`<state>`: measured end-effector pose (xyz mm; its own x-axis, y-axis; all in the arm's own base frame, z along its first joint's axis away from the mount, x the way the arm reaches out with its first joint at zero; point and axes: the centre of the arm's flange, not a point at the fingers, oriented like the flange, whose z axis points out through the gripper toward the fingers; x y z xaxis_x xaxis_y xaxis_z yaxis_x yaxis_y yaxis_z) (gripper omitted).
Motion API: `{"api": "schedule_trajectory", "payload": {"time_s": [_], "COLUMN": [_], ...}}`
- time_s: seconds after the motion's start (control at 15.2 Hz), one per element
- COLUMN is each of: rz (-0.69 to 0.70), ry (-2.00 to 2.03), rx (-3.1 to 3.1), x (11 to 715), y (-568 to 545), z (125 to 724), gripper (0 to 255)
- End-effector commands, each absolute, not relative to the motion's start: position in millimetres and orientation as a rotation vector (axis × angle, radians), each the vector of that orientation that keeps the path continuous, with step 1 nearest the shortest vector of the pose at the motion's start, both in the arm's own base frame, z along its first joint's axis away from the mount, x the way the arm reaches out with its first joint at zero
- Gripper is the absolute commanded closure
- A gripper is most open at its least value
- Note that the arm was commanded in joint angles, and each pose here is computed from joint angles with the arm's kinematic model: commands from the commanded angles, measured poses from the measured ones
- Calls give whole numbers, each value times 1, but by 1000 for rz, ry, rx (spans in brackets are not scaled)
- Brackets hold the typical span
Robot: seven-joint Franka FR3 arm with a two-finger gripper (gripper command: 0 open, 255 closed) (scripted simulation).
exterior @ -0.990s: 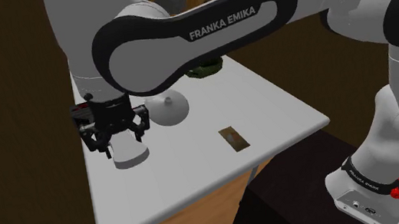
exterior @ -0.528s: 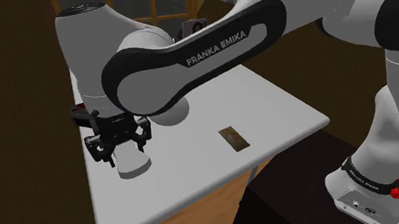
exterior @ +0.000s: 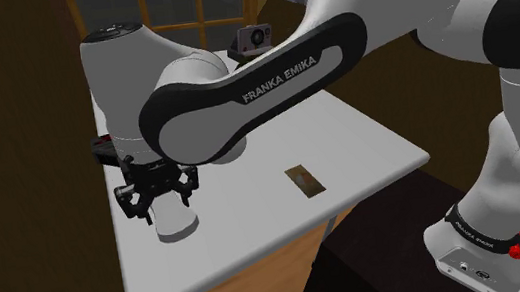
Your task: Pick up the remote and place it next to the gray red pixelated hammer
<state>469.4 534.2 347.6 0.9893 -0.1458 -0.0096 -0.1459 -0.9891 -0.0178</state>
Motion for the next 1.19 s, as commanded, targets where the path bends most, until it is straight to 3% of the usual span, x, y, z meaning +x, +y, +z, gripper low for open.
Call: {"api": "schedule_trajectory", "payload": {"time_s": [0.0, 0.13, 0.2, 1.12], "rz": [13, 13, 13, 13], "ry": [231, 231, 231, 231], "rx": [-3116, -3116, -3116, -3116], "x": [470, 470, 470, 471], "y": [533, 533, 533, 532], "z": [347, 347, 347, 397], "gripper": [255, 255, 0, 0]}}
